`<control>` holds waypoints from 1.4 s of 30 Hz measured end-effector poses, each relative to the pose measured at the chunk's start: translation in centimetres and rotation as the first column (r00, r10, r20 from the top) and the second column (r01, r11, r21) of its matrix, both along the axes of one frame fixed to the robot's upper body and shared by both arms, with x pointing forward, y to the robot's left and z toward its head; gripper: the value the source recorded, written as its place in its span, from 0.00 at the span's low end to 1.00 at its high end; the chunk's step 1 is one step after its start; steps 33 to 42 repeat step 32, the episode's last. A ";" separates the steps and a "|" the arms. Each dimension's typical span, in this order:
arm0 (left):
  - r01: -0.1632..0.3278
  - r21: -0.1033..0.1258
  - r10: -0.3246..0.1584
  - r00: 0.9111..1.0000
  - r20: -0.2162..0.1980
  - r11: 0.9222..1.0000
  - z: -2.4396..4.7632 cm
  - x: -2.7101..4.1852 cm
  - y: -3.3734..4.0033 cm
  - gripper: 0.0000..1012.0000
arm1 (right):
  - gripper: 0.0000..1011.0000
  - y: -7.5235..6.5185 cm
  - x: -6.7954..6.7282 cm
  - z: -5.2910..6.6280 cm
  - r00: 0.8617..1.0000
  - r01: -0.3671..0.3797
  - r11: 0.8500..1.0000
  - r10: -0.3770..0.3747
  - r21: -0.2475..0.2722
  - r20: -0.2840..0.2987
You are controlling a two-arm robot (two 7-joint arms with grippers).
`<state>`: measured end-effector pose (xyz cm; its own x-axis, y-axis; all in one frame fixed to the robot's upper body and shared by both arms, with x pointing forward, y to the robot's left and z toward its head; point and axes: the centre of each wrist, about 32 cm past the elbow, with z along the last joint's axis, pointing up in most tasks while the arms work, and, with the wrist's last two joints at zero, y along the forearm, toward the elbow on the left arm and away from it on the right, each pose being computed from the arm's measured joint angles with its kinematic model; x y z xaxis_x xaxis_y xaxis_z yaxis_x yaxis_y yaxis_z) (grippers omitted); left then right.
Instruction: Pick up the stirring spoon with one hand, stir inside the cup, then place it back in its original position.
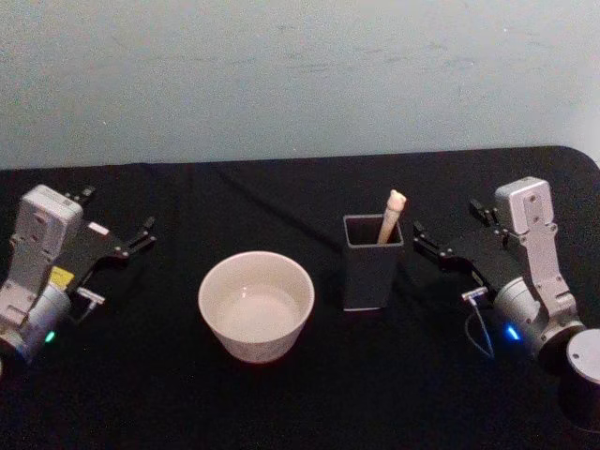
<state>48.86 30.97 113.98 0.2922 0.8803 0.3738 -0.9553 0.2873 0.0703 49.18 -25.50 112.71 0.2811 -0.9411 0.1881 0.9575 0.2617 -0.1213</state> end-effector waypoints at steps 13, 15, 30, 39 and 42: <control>0.000 0.000 0.000 1.000 0.000 1.000 0.00 0.00 0.00 0.99 | 0.99 0.0 0.0 0.0 1.000 0.000 1.000 0.000 0.001 0.000; 0.000 0.000 0.000 1.000 0.000 1.000 0.00 0.00 0.00 0.99 | 0.99 0.0 0.0 0.0 1.000 0.000 1.000 0.000 0.001 0.000; 0.000 0.000 0.000 1.000 0.000 1.000 0.00 0.00 0.00 0.99 | 0.99 0.0 0.0 0.0 1.000 0.000 1.000 0.000 0.001 0.000; 0.000 0.000 0.000 1.000 0.000 1.000 0.00 0.00 0.00 0.99 | 0.99 0.0 0.0 0.0 1.000 0.000 1.000 0.000 0.001 0.000; 0.000 0.000 0.000 1.000 0.000 1.000 0.00 0.00 0.00 0.99 | 0.99 0.0 0.0 0.0 1.000 0.000 1.000 0.000 0.001 0.000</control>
